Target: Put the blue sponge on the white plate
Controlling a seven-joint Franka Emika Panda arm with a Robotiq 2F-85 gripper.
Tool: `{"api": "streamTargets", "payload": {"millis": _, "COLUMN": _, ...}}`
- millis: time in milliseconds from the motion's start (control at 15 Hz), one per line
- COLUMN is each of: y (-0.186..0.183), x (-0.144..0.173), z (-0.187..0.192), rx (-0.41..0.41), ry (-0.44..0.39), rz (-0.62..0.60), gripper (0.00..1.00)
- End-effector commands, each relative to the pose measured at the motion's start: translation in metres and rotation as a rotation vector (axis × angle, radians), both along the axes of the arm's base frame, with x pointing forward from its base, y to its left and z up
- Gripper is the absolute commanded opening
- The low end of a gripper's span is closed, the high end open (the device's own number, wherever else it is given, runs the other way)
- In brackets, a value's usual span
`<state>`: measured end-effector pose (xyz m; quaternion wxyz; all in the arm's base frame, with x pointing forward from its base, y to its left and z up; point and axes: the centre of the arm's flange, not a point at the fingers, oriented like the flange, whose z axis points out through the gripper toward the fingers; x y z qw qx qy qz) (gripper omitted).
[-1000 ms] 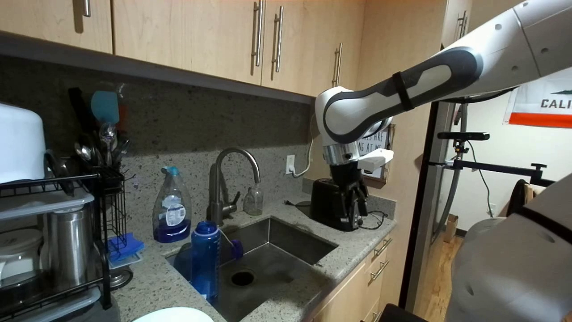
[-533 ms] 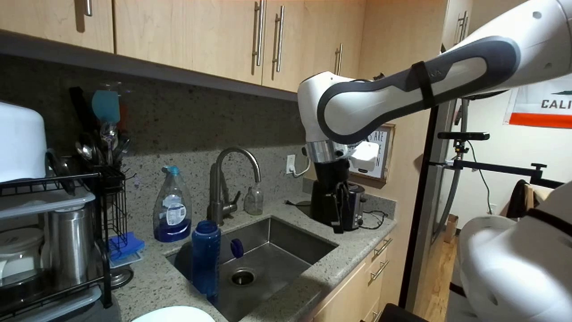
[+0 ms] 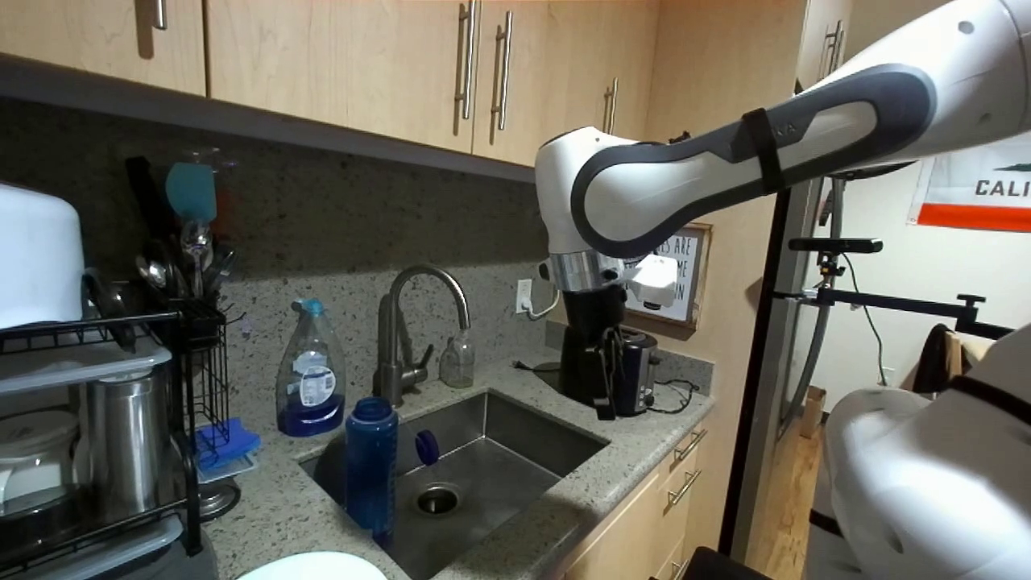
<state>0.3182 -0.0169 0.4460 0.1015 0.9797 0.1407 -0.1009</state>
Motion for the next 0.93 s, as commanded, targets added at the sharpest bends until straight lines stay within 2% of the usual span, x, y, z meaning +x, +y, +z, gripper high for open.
{"api": "streamTargets", "payload": {"millis": 0, "y": 0.008, "x": 0.039, "z": -0.004, "rx": 0.026, "ry": -0.011, "rz": 0.03, "gripper": 1.0}}
{"api": "streamTargets", "payload": {"millis": 467, "y": 0.07, "x": 0.103, "z": 0.002, "rx": -0.013, "ry": -0.039, "rz": 0.307, "gripper": 1.0}}
{"api": "streamTargets", "payload": {"millis": 533, "y": 0.089, "x": 0.088, "z": -0.003, "rx": -0.02, "ry": -0.045, "rz": 0.34, "gripper": 1.0}}
{"api": "streamTargets", "payload": {"millis": 600, "y": 0.096, "x": 0.089, "z": -0.003, "rx": -0.022, "ry": -0.046, "rz": 0.354, "gripper": 1.0}}
{"api": "streamTargets", "payload": {"millis": 867, "y": 0.103, "x": 0.083, "z": -0.008, "rx": -0.029, "ry": -0.033, "rz": 0.353, "gripper": 1.0}}
